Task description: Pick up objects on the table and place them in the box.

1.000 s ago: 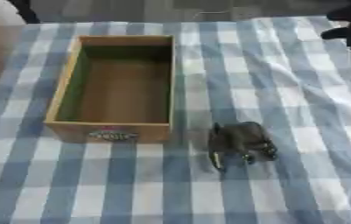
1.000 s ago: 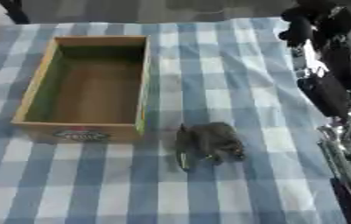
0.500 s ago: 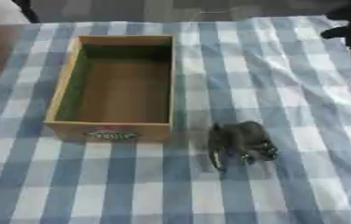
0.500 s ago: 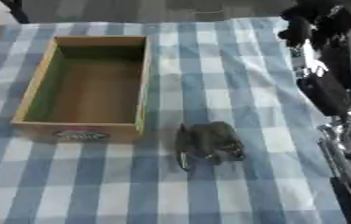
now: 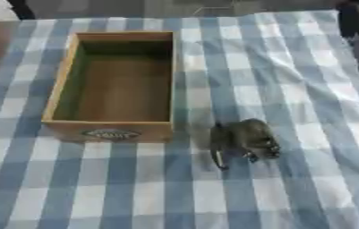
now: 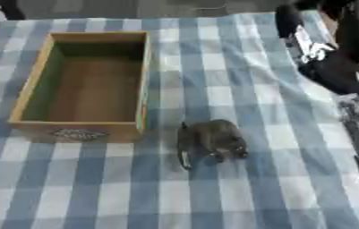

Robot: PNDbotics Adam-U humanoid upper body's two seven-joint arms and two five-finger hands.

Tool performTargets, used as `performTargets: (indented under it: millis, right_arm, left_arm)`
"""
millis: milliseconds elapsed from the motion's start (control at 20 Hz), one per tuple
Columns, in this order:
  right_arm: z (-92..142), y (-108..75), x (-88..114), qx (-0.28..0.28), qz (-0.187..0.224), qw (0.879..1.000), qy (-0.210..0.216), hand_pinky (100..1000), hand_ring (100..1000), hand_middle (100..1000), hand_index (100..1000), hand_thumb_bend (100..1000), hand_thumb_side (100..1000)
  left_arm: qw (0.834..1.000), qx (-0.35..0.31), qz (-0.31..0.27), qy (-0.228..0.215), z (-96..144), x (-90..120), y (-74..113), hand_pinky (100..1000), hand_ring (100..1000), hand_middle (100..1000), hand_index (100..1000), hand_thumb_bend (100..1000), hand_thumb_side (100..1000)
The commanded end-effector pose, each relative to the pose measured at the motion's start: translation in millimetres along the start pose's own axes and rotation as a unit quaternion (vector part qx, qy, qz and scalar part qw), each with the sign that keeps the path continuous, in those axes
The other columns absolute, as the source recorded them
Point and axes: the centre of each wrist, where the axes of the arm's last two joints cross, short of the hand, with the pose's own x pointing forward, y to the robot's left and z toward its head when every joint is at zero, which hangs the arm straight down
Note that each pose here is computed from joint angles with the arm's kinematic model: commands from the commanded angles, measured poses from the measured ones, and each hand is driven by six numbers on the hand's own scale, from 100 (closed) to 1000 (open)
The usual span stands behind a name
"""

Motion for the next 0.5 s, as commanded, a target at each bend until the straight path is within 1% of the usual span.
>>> performTargets:
  millis: [50,200,300,500]
  right_arm:
    - [-10,-16.5,9,0.058,0.083,0.995,-0.012,670,766,663,818,418,554]
    - [-18,-22.8,13,0.114,0.14,0.983,-0.013,684,773,674,818,422,517]
    - [-24,-26.9,17,0.154,0.175,0.972,-0.014,696,779,683,822,420,491]
    - [-34,-33.7,24,0.218,0.224,0.95,-0.021,716,789,697,825,409,441]
  left_arm:
    - [1.0,-0.001,-0.001,-0.017,-6,6,1.7,823,818,781,759,100,616]
    - [1.0,-0.003,-0.001,-0.016,-5,6,1.8,823,818,781,759,100,615]
    - [1.0,-0.004,-0.001,-0.016,-5,6,1.7,823,818,781,759,100,615]
    - [1.0,-0.005,-0.001,-0.015,-5,6,1.5,823,819,781,759,100,615]
